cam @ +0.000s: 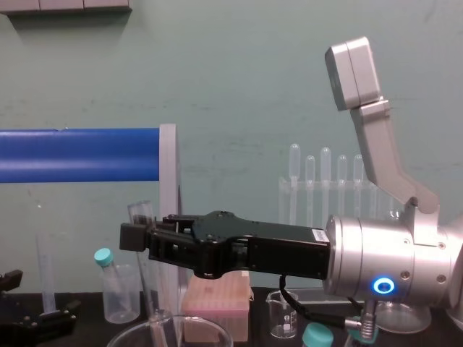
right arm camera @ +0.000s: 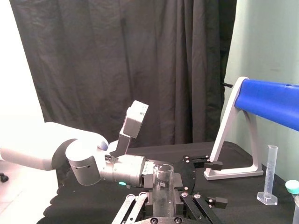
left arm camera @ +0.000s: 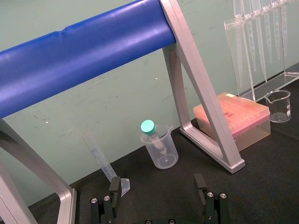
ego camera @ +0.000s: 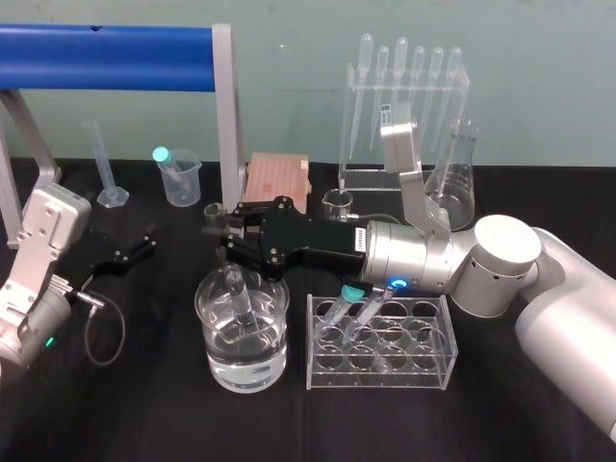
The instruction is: Hold the test tube with one hand and immerse one end into the beaker, then return it to the test tube rack.
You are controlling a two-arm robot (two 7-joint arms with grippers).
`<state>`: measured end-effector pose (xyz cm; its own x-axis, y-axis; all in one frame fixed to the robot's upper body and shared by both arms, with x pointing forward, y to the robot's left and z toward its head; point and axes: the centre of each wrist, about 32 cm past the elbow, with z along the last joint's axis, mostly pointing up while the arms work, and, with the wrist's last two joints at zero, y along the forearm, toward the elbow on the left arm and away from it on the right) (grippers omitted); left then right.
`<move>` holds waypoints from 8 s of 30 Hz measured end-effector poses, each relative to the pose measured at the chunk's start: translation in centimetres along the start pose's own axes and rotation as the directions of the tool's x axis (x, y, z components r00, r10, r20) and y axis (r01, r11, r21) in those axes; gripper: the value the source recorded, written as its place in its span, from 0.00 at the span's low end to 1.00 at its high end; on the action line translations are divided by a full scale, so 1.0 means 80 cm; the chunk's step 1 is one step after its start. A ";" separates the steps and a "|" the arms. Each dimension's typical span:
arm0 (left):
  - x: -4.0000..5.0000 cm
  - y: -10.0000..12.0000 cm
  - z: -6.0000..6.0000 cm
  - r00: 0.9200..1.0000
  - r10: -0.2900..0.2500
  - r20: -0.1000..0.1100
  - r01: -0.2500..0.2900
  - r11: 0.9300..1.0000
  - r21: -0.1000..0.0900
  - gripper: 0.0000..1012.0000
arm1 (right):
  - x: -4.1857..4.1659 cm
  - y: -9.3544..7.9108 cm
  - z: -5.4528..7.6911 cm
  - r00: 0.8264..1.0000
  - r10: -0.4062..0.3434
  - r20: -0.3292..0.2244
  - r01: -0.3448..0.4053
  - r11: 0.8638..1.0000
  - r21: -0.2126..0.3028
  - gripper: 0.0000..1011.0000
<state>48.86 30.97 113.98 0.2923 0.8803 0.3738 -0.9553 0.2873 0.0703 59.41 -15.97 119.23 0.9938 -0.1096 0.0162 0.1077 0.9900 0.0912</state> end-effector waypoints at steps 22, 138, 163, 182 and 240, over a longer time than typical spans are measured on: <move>0.000 0.000 0.000 1.000 0.000 0.000 0.000 1.000 0.000 0.99 | 0.000 0.000 0.000 1.000 0.000 0.000 0.000 1.000 0.000 0.24; 0.000 0.000 0.000 1.000 0.000 0.000 0.000 1.000 0.000 0.99 | 0.009 -0.022 0.049 0.990 -0.009 0.142 -0.036 0.951 0.307 0.24; 0.000 0.000 0.000 1.000 0.000 0.000 0.000 1.000 0.000 0.99 | -0.066 -0.172 0.083 0.883 -0.436 0.177 0.387 0.886 0.254 0.24; 0.000 0.000 0.000 1.000 0.000 0.000 0.000 1.000 0.000 0.99 | -0.104 -0.215 0.064 0.845 -0.524 0.109 0.508 0.849 0.146 0.24; 0.000 0.000 0.000 1.000 0.000 0.000 0.000 1.000 0.000 0.99 | -0.084 -0.216 -0.008 0.873 -0.487 -0.030 0.487 0.873 -0.004 0.24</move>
<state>48.86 30.97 113.98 0.2923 0.8803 0.3737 -0.9553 0.2873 0.0703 50.92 -32.31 116.94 0.8157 -0.5752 -0.0605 0.5784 0.8115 0.0833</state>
